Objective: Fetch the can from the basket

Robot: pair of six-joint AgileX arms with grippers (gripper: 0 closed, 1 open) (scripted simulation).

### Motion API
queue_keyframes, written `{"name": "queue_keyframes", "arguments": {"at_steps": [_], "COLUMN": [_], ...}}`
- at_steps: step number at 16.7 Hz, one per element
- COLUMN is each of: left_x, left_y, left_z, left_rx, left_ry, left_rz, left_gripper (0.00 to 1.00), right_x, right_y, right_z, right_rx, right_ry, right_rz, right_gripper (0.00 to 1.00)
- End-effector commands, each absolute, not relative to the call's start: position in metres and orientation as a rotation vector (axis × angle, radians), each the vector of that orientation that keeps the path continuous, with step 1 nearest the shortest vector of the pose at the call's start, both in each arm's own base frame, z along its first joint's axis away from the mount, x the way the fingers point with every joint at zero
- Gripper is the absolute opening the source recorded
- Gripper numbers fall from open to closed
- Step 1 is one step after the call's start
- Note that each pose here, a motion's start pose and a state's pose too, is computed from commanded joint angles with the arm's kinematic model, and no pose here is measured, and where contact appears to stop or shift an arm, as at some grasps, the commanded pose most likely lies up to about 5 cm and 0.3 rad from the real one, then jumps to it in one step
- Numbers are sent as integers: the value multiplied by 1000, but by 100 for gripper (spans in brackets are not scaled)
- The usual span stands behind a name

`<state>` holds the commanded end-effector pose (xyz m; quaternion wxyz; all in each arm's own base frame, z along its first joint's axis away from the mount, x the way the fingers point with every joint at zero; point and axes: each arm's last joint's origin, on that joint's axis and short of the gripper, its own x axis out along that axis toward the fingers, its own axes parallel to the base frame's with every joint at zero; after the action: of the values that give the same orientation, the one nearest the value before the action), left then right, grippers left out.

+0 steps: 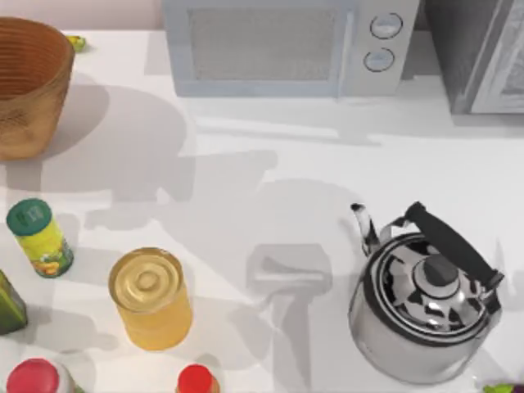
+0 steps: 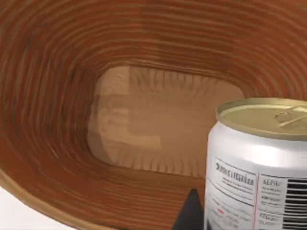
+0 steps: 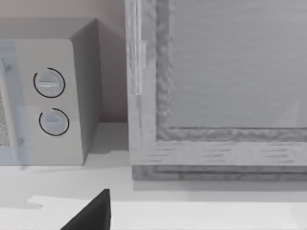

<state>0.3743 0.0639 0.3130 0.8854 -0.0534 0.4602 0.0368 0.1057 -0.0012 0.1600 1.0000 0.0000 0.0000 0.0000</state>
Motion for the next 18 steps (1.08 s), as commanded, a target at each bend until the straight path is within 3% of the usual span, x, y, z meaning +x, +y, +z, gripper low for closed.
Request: {"name": "queue_keyframes", "arguments": {"at_steps": [4,9,14,18], "left_x": [266,153,110,106], "left_y": [36,12,2,-1], "left_z": [334,281,200,165], "left_rx": [-101,-72,-32,-5], "left_ry": [689,366,122,16], "left_rz": [69,44,16,2], "left_gripper": [0,0,0,0], "right_x": [106,106,106,106], "right_y": [-1,-1,-1,-1], "right_z": [160,160,160,160], "right_rx": [0,0,0,0], "right_ry": [0,0,0,0], "right_rz": [0,0,0,0], "right_gripper": [100,100,100,100]}}
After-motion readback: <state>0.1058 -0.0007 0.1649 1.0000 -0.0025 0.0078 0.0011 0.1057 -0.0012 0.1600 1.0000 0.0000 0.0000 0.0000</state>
